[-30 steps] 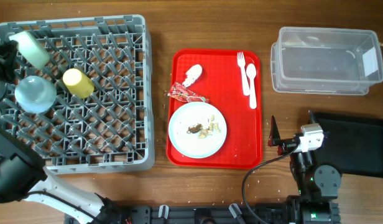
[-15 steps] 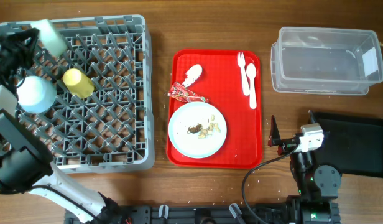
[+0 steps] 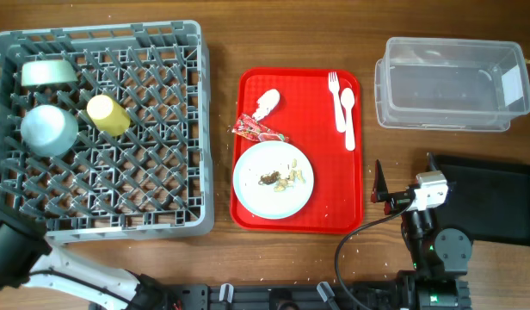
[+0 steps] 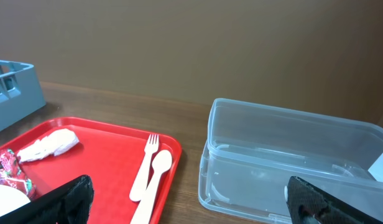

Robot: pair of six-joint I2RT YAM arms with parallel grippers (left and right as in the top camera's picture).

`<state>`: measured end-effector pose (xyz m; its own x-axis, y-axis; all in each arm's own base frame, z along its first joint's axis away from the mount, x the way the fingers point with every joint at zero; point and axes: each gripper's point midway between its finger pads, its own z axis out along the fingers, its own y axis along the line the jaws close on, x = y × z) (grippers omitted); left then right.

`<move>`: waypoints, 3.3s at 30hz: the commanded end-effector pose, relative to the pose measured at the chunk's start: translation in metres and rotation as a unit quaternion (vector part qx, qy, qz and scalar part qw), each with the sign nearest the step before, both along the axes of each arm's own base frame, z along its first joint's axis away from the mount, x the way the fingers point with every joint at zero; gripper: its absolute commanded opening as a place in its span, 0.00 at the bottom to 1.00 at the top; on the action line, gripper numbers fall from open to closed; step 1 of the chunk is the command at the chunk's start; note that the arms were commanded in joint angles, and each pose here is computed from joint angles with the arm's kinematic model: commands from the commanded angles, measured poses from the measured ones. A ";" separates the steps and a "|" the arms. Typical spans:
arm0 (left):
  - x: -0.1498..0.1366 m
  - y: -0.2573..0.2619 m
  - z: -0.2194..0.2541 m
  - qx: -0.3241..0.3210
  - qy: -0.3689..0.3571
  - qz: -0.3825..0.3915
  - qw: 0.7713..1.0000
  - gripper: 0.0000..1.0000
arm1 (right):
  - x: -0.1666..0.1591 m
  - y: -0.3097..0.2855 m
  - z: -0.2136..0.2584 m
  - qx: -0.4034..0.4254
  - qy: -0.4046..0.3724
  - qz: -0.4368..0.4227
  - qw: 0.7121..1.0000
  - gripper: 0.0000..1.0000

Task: Sort waste into correct bins and load items into the dishwasher rack

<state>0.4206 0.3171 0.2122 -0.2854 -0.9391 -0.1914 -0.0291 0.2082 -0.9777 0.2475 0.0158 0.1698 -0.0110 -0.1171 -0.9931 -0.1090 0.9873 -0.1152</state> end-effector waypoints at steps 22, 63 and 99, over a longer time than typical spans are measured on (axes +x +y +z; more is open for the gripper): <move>0.042 -0.051 -0.085 0.440 0.351 0.150 0.813 0.04 | 0.000 -0.001 0.001 -0.006 -0.004 -0.002 1.000 1.00; -0.030 -0.049 -0.016 0.316 0.356 0.191 0.858 0.04 | 0.000 -0.001 0.001 -0.006 -0.004 -0.002 1.000 1.00; -0.182 -0.037 0.000 0.051 0.468 0.354 0.808 1.00 | -0.073 0.032 0.230 0.254 -0.291 0.188 0.903 1.00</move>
